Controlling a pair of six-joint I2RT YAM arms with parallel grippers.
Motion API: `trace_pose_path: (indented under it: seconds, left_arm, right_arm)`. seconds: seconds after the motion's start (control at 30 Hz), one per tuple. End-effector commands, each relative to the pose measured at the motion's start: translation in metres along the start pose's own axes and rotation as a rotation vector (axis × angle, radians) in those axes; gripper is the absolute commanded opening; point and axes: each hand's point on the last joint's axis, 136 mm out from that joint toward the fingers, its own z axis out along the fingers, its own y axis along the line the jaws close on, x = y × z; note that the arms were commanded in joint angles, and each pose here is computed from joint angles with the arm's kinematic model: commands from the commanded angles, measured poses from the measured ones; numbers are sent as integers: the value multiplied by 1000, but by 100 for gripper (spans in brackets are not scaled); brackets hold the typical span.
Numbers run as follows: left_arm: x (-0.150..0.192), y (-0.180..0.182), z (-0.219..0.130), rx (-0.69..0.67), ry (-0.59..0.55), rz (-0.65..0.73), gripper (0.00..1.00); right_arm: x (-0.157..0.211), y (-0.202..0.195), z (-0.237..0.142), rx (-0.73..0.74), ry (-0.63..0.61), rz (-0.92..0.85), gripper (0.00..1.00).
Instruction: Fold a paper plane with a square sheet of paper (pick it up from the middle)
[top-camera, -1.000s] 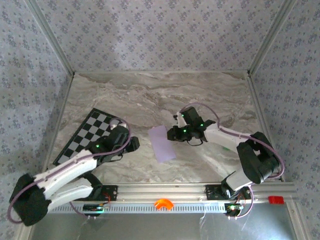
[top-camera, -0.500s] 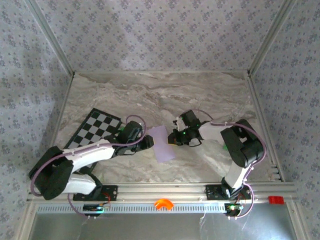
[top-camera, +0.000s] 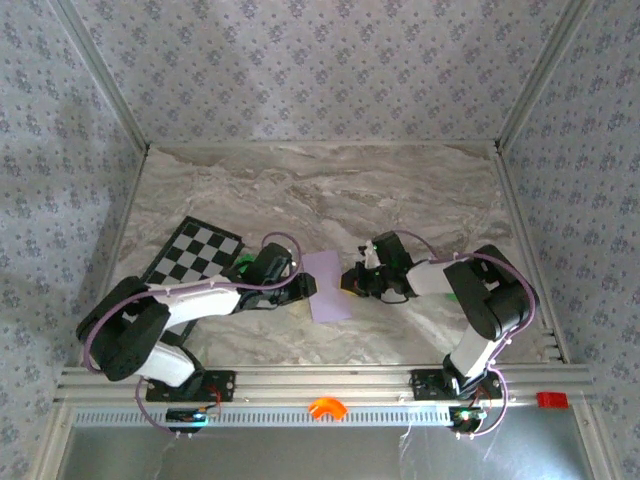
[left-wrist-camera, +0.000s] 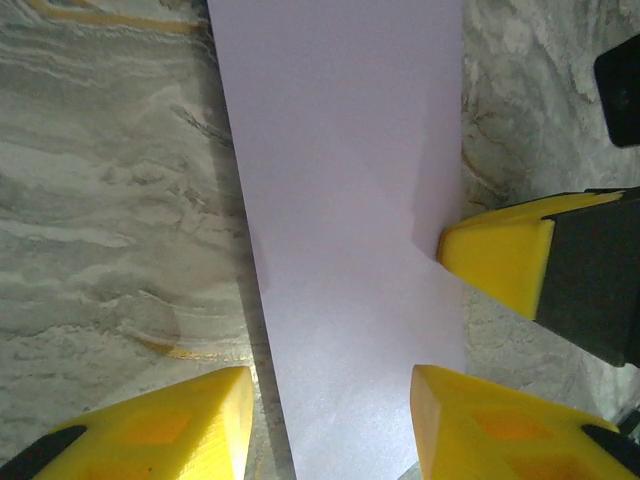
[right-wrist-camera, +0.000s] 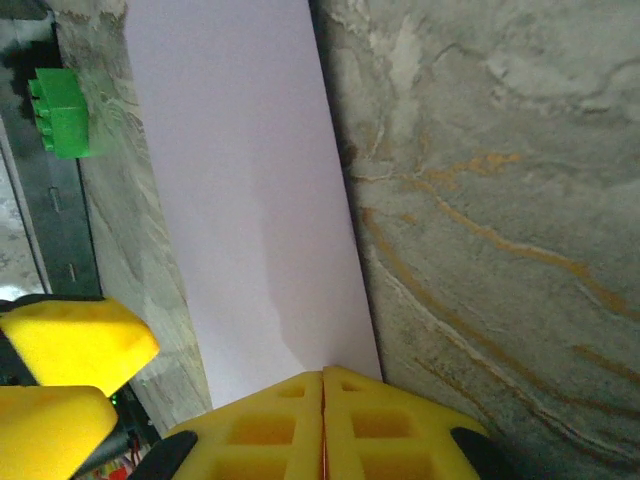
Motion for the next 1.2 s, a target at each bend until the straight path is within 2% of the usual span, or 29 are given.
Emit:
trace_pose_path:
  seconds: [0.0, 0.83, 1.17]
  left_arm:
    - [-3, -16, 4, 48, 5, 5, 45]
    - [3, -13, 26, 57, 34, -25, 42]
    - [-1, -11, 17, 51, -11, -36, 31]
  right_arm:
    - [22, -42, 1, 124, 27, 135, 9]
    - [23, -43, 3, 124, 42, 140, 10]
    - [22, -41, 3, 118, 45, 139, 10]
